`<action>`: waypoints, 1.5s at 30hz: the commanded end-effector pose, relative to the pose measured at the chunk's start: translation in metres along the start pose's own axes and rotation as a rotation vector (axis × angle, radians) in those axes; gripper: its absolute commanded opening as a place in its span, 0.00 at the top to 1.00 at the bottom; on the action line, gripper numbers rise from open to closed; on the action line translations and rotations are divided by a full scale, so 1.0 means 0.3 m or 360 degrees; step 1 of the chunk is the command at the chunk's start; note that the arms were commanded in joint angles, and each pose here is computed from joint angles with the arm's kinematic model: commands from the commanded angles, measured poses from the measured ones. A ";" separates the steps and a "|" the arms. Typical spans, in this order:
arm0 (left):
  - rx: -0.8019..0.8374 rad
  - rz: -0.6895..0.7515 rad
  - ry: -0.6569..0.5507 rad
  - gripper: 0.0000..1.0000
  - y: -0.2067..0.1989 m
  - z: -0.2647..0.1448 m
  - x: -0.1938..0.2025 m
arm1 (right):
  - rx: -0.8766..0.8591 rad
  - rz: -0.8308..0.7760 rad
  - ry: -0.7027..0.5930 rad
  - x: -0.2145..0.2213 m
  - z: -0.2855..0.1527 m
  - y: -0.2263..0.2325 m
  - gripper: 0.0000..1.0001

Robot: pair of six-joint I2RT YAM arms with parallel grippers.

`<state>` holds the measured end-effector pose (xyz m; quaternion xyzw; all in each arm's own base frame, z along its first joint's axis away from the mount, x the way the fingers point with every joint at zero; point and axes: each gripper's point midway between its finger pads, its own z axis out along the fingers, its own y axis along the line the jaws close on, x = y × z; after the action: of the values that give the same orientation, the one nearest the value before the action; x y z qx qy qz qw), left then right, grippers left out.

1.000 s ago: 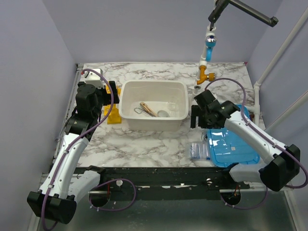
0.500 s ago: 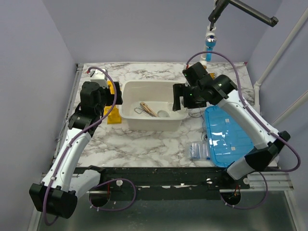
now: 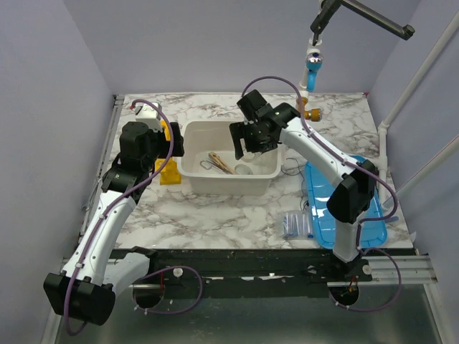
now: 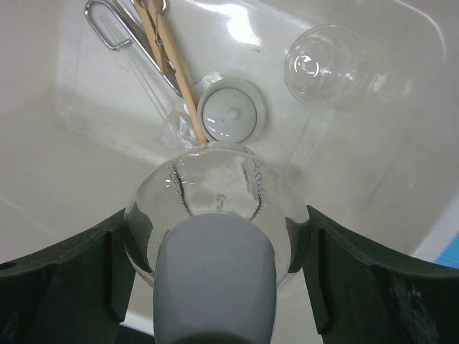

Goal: Organize the chemistry lab equipment

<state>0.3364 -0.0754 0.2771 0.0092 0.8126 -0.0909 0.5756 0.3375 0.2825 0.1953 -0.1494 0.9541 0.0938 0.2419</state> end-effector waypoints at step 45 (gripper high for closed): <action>0.0112 0.0007 -0.0004 0.01 -0.052 -0.001 -0.030 | 0.0056 -0.0065 -0.0070 0.015 0.202 0.040 0.00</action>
<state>0.3366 -0.0849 0.2725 0.0235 0.8181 -0.1066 0.5646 0.3535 0.3008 0.0895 -0.1583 0.9608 0.0627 0.2186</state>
